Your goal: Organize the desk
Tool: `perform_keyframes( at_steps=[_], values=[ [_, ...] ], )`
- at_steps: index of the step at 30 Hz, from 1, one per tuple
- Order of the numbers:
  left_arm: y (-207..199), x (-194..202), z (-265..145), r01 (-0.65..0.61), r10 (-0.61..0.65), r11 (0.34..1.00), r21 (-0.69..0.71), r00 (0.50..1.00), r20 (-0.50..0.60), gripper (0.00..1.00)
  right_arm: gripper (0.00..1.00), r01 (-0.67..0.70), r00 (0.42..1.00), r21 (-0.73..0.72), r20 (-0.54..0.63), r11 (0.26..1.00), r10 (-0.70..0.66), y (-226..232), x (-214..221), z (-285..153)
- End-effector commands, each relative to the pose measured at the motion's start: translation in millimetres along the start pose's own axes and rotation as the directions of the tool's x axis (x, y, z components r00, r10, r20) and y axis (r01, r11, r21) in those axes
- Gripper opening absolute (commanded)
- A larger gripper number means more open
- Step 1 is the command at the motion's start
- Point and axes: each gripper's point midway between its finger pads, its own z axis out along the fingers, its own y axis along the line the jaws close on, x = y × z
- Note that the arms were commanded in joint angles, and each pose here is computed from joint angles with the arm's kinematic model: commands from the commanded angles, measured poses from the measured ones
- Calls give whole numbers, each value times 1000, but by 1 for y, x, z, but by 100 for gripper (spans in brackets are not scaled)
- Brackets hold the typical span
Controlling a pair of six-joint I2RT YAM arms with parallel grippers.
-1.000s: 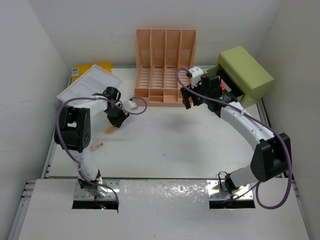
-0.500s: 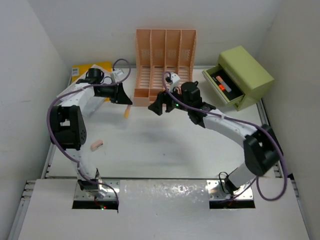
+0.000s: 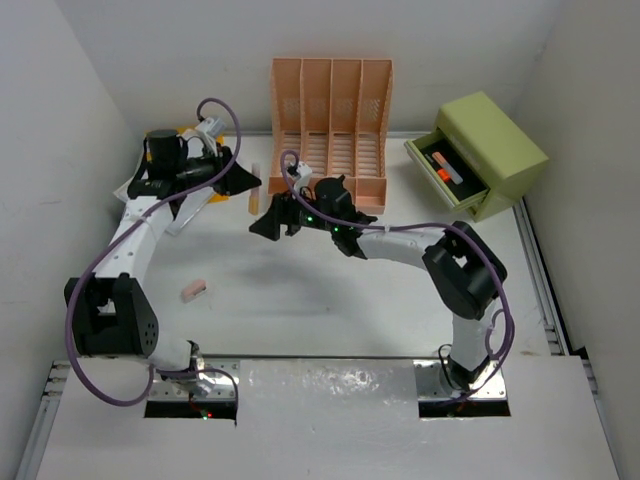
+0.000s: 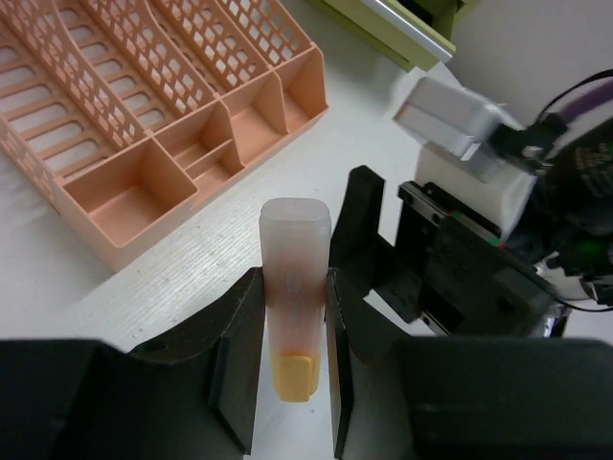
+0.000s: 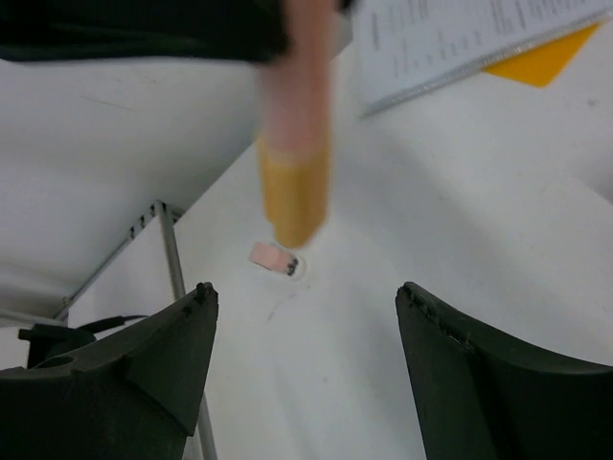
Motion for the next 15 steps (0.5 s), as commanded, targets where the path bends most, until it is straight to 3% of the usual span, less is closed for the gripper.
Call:
perform_keyframes(
  at_steps=[1, 9, 11, 15],
  values=[
    [5, 4, 7, 11, -11, 1000, -19, 1000, 4, 0, 73, 72, 991, -81, 122, 994, -62, 28, -44, 9],
    [4, 7, 3, 2, -1, 999, -34, 1000, 8, 0, 70, 70, 982, -30, 176, 997, -64, 17, -56, 17],
    [-2, 9, 1, 19, -19, 1000, -16, 1000, 17, 0, 60, 45, 987, 32, 151, 998, -49, 0, -48, 27],
    [-4, 11, -1, 19, -19, 999, -26, 999, 28, 0, 48, 18, 983, 17, 183, 1000, -21, -2, -55, 40]
  ],
)
